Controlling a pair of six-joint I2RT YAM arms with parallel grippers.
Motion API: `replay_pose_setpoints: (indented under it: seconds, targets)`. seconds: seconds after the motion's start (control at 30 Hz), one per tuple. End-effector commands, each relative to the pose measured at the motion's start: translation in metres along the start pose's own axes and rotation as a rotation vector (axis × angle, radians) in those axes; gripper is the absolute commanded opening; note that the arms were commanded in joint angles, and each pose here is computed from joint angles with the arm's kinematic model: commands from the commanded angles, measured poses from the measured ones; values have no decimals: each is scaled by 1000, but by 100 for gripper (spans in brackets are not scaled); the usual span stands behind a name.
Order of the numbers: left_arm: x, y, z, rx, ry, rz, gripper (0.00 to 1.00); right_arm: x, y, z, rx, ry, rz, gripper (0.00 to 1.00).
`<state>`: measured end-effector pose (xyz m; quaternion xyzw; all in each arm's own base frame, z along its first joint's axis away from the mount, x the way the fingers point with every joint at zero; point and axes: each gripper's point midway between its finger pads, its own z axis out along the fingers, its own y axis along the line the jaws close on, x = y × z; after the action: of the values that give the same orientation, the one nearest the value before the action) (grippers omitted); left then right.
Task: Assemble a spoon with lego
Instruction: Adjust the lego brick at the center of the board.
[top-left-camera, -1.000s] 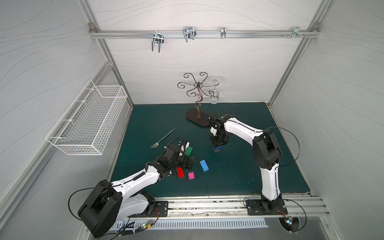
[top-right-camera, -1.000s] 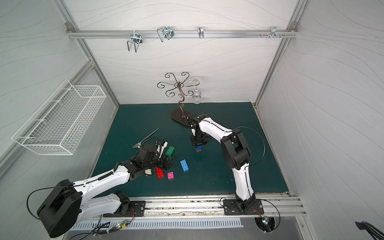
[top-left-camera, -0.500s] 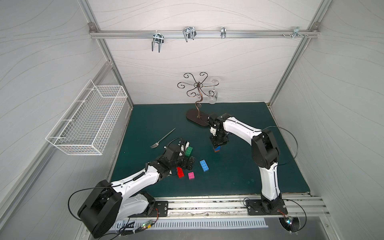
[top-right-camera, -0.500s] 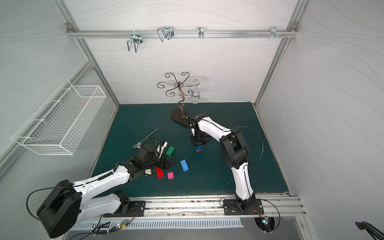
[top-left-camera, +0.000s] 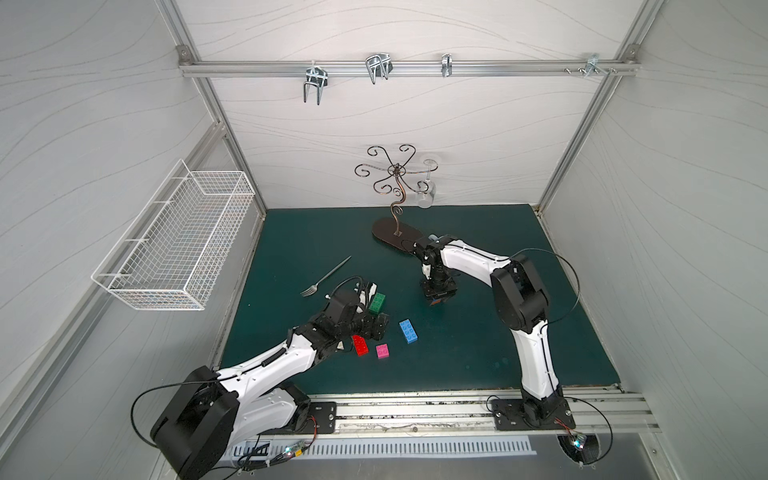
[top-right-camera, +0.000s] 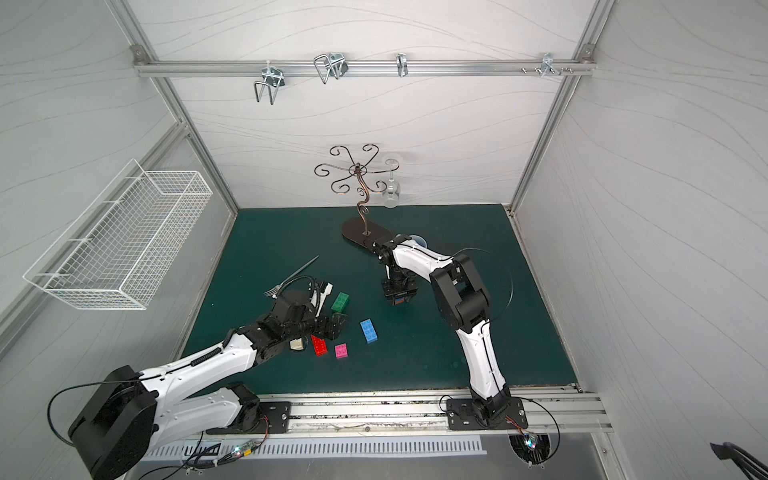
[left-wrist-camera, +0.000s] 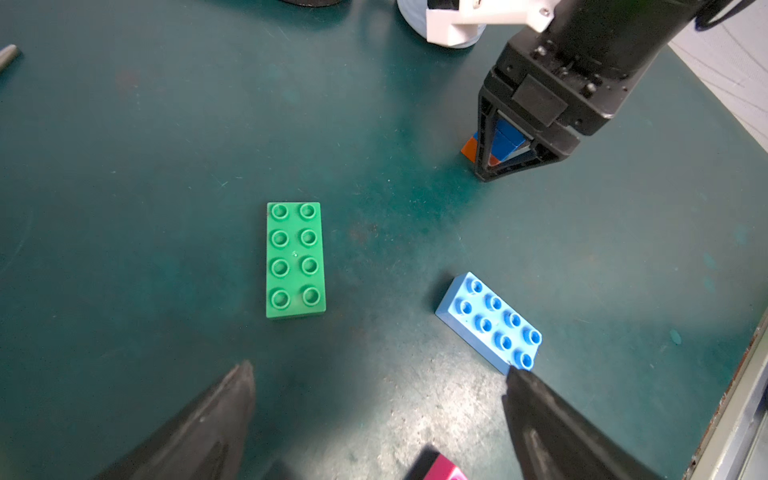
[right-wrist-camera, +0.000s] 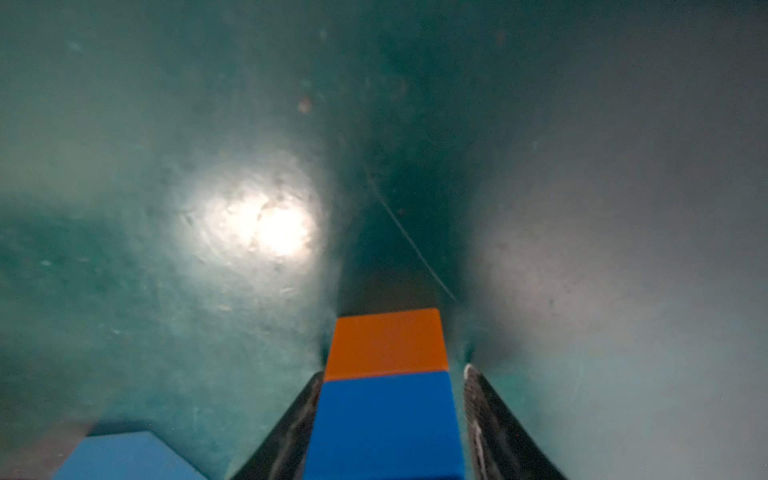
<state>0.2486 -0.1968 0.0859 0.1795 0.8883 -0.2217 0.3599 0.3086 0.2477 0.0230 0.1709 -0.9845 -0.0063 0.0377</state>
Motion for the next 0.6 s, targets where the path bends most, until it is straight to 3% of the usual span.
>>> replay_pose_setpoints:
  seconds: [0.0,0.3,0.57]
  targets:
    - [-3,-1,-3,-3,-20,3,98,7,12,-12,-58,-9,15,56]
    - [-1,-2,-1,1,-7,3,98,16,27,-19,-150,15,46,64]
    - [-4,-3,-7,-5,-25,5,98,24,23,-28,-140,2,58,69]
